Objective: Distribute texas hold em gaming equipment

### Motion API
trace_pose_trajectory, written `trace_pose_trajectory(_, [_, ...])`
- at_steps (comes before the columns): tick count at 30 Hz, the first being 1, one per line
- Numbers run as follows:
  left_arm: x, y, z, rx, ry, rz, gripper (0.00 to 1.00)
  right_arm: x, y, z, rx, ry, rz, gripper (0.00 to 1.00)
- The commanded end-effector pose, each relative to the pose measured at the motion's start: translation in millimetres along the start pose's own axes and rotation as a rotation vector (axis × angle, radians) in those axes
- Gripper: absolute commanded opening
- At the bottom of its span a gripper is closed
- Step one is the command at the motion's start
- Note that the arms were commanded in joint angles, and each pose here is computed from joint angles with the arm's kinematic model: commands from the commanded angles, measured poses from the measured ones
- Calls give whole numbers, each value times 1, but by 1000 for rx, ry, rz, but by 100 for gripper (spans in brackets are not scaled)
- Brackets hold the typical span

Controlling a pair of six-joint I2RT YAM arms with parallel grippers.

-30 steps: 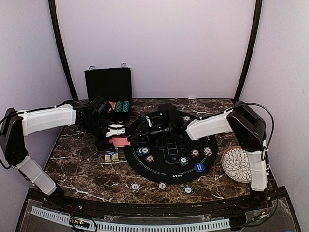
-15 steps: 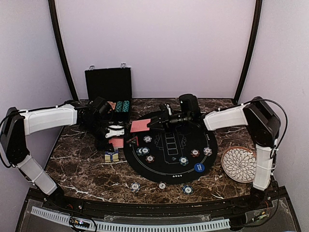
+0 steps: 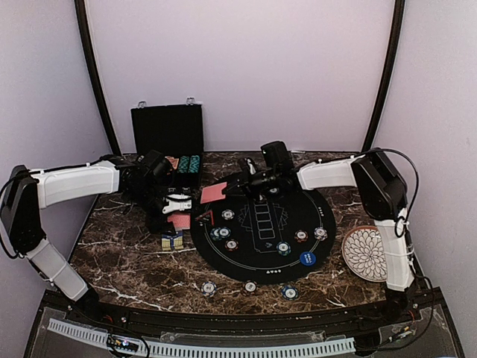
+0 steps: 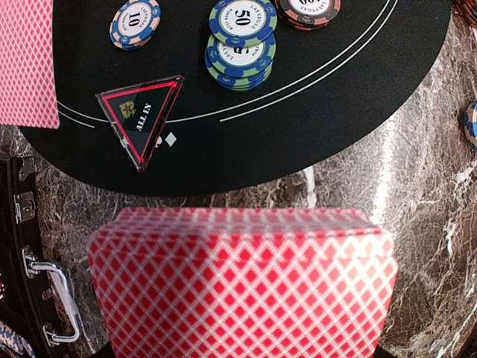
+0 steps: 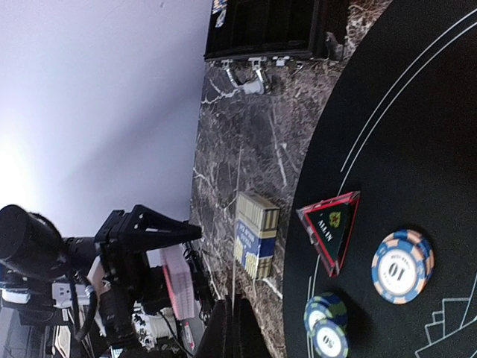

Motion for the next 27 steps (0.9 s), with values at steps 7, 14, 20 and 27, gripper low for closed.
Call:
trace_pose_trajectory(7, [0, 3, 3, -7, 11, -15, 1, -25, -37, 18, 24, 39, -77, 0])
trace_pose_trajectory(14, [1, 3, 6, -10, 12, -15, 0, -45, -52, 21, 43, 21, -116, 0])
trace_pose_trajectory(20, [2, 3, 6, -13, 13, -14, 0, -52, -54, 23, 44, 39, -177, 0])
trace_pose_trajectory(27, [2, 5, 7, -21, 13, -11, 0, -47, -47, 25, 33, 67, -227, 29])
Point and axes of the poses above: each gripper's point midway between its finger pads, its own y axis back along the fingers, its own x axis along the line the jaws close on, z = x × y, the point moved 8 cm from there along y, back along the fingers, and after that the axes turned 13 degrees about y, right-handed, at the moved point
